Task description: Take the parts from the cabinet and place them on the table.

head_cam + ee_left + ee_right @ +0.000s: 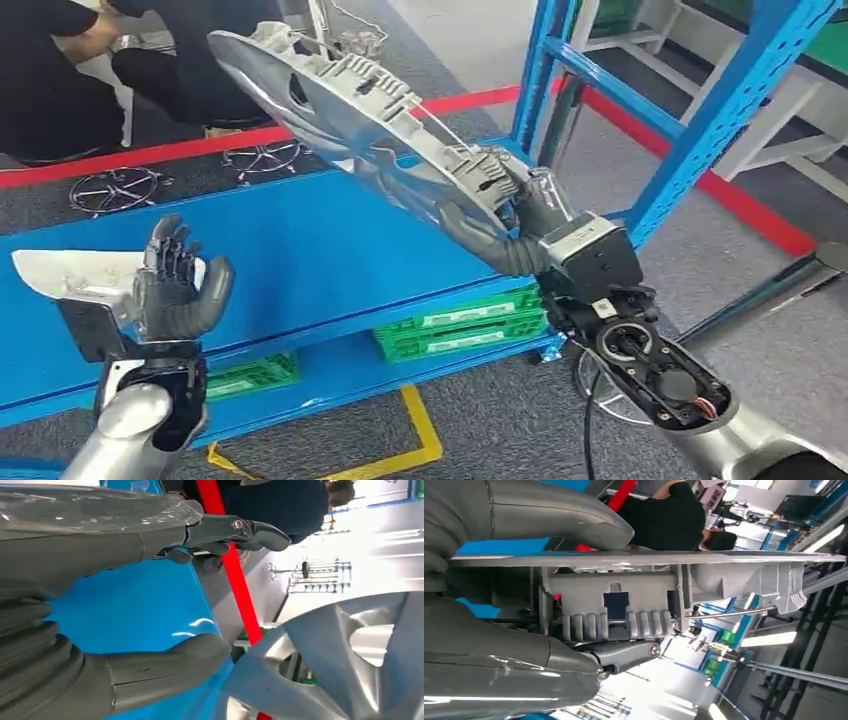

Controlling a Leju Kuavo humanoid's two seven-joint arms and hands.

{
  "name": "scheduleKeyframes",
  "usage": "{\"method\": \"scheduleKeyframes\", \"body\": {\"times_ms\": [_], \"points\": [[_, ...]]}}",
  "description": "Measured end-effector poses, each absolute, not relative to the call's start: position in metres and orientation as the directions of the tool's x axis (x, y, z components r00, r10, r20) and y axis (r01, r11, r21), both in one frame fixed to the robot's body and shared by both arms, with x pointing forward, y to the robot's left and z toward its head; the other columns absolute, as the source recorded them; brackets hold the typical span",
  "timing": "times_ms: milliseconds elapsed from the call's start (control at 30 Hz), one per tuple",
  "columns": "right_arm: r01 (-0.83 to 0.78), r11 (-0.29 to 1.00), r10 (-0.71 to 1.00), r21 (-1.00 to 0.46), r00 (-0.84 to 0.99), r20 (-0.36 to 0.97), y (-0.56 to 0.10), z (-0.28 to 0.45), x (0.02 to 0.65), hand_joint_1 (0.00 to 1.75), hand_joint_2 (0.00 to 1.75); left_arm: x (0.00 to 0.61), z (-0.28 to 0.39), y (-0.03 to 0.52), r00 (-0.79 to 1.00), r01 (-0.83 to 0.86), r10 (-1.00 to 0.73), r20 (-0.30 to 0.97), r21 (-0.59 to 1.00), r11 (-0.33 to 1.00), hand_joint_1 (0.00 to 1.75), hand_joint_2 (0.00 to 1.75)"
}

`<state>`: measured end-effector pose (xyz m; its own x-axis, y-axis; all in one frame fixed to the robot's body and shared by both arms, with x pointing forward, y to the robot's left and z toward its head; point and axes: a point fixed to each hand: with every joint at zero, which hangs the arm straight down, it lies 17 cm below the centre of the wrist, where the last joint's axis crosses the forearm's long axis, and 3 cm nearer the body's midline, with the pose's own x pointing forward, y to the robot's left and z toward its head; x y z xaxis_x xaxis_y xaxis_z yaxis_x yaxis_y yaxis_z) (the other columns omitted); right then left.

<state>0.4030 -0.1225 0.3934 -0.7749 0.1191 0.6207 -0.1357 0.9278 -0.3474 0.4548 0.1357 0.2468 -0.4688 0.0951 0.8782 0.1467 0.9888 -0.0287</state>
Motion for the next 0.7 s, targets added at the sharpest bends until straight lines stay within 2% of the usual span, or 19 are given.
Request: {"method": "scheduleKeyframes", "body": {"times_ms": [700], "points": [[-0.262, 0.908, 0.014, -0.327, -0.76, 0.65, -0.082, 0.385, 0.383, 1.75, 1.75, 0.458, 0.253, 0.137, -0.483, 0.136, 0.095, 0.871, -0.033, 0.99, 0.0, 1.75]]}}
